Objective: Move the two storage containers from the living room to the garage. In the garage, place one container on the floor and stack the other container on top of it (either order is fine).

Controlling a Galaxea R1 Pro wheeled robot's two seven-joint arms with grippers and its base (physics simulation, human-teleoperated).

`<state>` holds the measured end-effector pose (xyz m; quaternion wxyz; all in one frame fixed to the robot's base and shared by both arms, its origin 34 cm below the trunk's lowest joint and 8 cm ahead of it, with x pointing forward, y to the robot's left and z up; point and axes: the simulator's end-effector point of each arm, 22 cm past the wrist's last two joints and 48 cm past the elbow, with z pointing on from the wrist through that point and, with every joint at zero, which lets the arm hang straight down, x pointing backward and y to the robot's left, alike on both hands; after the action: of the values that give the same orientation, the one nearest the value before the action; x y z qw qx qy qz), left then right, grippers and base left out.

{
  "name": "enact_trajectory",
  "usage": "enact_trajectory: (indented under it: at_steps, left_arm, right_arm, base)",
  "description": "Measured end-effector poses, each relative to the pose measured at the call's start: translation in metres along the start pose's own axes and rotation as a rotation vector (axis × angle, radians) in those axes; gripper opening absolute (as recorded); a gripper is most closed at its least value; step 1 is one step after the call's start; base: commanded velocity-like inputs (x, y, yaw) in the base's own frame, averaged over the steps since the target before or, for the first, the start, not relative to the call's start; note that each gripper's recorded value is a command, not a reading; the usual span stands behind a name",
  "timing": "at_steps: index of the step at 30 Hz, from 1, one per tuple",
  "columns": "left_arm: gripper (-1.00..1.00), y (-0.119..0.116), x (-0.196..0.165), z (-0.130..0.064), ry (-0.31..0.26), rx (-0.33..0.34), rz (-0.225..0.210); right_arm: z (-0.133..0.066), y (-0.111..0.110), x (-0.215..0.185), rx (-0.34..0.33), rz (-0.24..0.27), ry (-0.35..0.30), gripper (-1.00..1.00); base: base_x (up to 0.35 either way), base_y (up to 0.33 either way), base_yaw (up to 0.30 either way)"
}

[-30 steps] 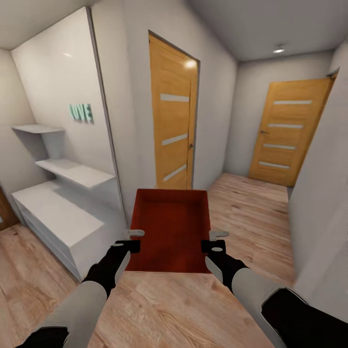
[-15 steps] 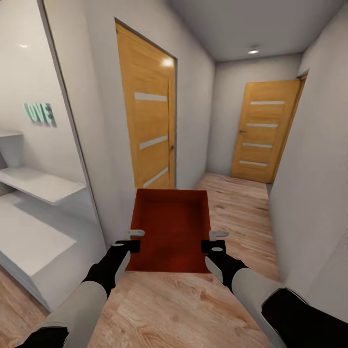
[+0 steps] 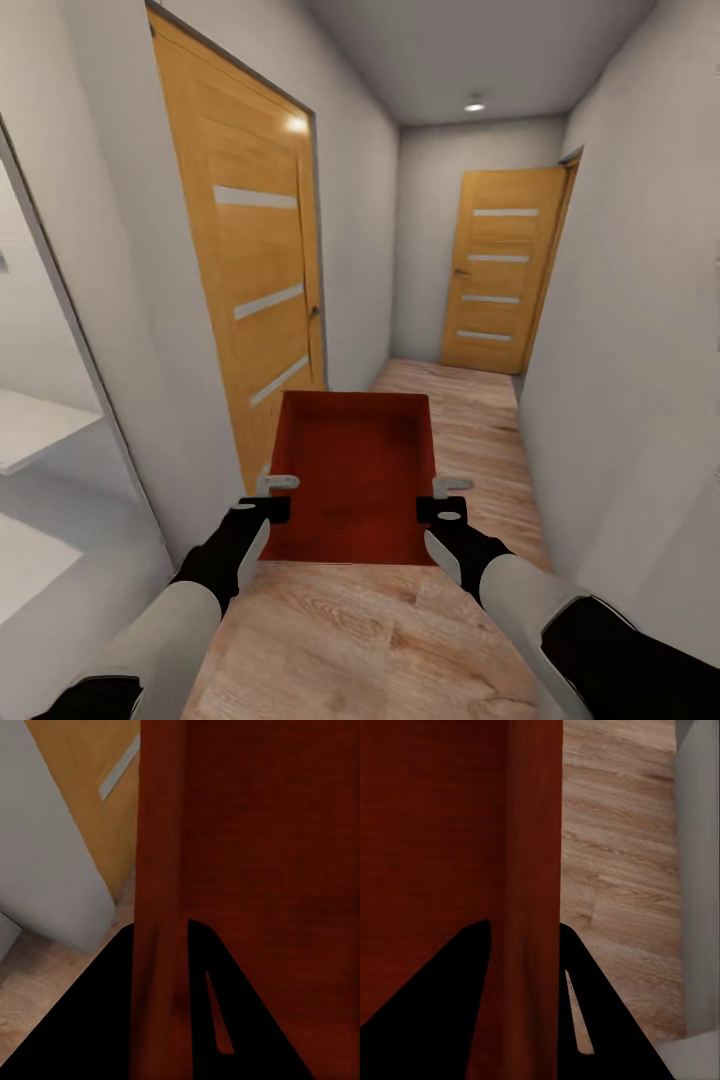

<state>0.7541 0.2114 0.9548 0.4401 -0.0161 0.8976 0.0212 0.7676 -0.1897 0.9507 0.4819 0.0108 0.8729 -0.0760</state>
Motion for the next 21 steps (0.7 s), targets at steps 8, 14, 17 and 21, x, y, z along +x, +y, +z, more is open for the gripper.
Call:
enact_trajectory:
  at_steps: [8, 14, 17, 21]
  left_arm:
    - [-1.0, -0.0003, 0.0, -0.0001, 0.0, 0.0, 0.0]
    - [-1.0, 0.0001, 0.0, 0.0, 0.0, 0.0, 0.0]
    - [-1.0, 0.0001, 0.0, 0.0, 0.0, 0.0, 0.0]
    - [-1.0, 0.0, 0.0, -0.0001, 0.0, 0.0, 0.0]
  right_arm:
    - [0.0001, -0.0003, -0.0002, 0.0, 0.0, 0.0, -1.0]
    - [0.0, 0.0001, 0.0, 0.0, 0.0, 0.0, -1.0]
    - [0.0, 0.0001, 0.0, 0.0, 0.0, 0.0, -1.0]
    - [0.0, 0.0, -0.0001, 0.0, 0.0, 0.0, -1.0]
  base:
    - [0.322, 0.0, -0.153]
    - [0.322, 0.0, -0.005]
    - [0.322, 0.0, 0.0]
    - [0.322, 0.0, 0.0]
